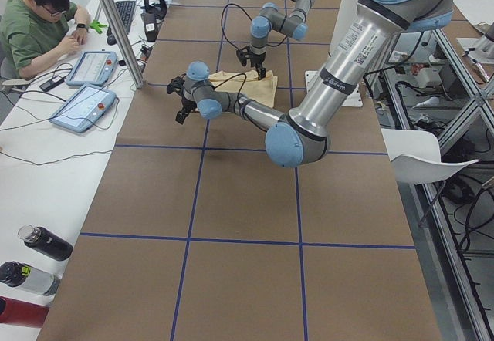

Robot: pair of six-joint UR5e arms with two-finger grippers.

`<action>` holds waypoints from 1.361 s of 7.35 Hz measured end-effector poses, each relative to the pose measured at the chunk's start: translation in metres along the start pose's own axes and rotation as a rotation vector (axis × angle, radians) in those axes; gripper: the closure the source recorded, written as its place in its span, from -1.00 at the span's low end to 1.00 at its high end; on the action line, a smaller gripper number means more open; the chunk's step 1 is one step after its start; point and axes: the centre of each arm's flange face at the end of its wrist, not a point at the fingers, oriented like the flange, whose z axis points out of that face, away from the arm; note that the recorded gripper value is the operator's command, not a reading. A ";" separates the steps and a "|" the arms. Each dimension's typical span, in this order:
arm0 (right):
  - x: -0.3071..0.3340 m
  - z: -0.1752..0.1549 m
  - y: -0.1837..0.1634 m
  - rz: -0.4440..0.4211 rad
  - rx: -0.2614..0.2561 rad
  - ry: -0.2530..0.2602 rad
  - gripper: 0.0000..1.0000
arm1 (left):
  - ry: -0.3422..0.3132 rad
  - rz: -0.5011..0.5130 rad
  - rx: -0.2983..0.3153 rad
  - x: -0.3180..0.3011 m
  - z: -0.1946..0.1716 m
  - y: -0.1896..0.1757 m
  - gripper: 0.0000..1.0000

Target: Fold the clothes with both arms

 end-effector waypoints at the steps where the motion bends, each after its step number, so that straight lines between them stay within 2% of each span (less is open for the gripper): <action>1: 0.001 0.005 0.003 -0.012 -0.014 0.012 -1.00 | 0.000 0.000 0.000 0.000 0.000 0.000 -1.00; 7: 0.019 0.032 0.014 -0.037 -0.051 0.050 -0.97 | 0.005 0.002 0.006 0.003 -0.003 -0.002 -1.00; 10: 0.089 0.044 0.030 -0.003 -0.048 0.079 -0.97 | 0.019 0.011 0.022 0.010 -0.013 -0.003 -1.00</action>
